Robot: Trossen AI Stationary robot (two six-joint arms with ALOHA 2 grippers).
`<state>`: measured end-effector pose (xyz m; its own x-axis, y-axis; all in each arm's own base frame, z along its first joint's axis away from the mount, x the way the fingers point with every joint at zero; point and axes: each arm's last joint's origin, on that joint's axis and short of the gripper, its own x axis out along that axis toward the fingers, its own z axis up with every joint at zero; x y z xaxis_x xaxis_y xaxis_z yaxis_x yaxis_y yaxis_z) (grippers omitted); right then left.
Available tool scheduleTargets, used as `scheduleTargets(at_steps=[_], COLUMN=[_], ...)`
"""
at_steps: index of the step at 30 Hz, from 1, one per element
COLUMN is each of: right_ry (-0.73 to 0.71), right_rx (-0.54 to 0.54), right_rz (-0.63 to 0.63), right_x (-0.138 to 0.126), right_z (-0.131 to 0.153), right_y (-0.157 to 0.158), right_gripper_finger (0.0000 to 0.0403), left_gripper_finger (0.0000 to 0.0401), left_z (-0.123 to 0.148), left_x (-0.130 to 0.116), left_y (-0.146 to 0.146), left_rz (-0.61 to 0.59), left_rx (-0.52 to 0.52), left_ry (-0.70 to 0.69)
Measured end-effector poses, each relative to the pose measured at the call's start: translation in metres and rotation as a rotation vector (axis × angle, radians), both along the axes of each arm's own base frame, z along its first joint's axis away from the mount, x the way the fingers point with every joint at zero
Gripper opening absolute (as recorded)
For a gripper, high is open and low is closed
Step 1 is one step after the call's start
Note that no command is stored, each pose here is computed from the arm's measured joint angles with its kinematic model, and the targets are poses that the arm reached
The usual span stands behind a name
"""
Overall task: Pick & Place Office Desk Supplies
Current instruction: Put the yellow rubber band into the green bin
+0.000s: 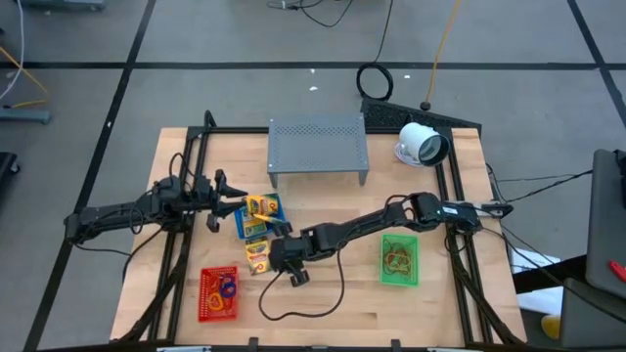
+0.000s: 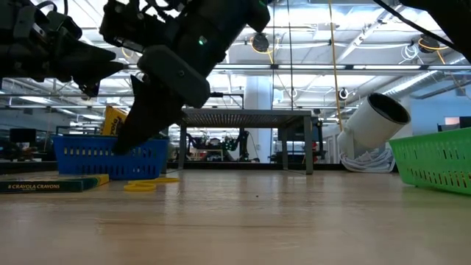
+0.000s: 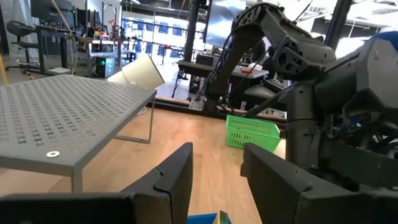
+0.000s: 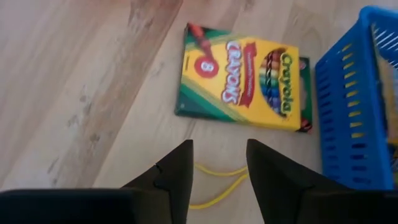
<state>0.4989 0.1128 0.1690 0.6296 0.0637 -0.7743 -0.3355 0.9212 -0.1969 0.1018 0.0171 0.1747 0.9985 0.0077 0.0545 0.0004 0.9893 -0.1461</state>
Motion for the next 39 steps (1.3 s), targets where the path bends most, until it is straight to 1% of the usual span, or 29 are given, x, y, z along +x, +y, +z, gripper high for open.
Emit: scheduleTargets(at_steps=[4,16,19,25,27,31,35,39], right_ry=[0.022,0.015,0.015,0.015,0.022,0.055,0.074,0.073], right_rx=[0.0,0.01,0.01,0.013,0.011,0.014,0.017,0.022], right_rz=[0.004,-0.009,-0.009,-0.012,-0.012,-0.025,-0.033,-0.037], right_x=[-0.002,-0.002,-0.002,-0.003,-0.004,-0.008,-0.012,-0.014], right_z=[-0.005,-0.005,-0.005,-0.006,-0.01,-0.02,-0.03,-0.035], right_y=[0.0,0.002,0.002,0.002,0.001,0.0,-0.001,0.0], right_gripper_finger=[0.0129,0.0122,0.0099,0.0021,0.0006,0.0009,0.0001,0.0001], left_gripper_finger=[0.0152,0.0152,0.0152,0.0152,0.0152,0.0152,0.0152,0.0152], left_z=[0.0,0.0,0.0,0.0,0.0,0.0,0.0,0.0], left_x=[0.0,0.0,0.0,0.0,0.0,0.0,0.0,0.0], left_y=[0.0,0.0,0.0,0.0,0.0,0.0,0.0,0.0], left_rz=[-0.008,-0.011,-0.011,-0.011,-0.011,-0.011,-0.011,-0.012], left_rx=[-0.001,-0.001,-0.001,-0.001,-0.002,-0.006,-0.007,-0.007], left_ry=[0.0,-0.001,-0.001,-0.001,-0.001,-0.001,-0.001,-0.001])
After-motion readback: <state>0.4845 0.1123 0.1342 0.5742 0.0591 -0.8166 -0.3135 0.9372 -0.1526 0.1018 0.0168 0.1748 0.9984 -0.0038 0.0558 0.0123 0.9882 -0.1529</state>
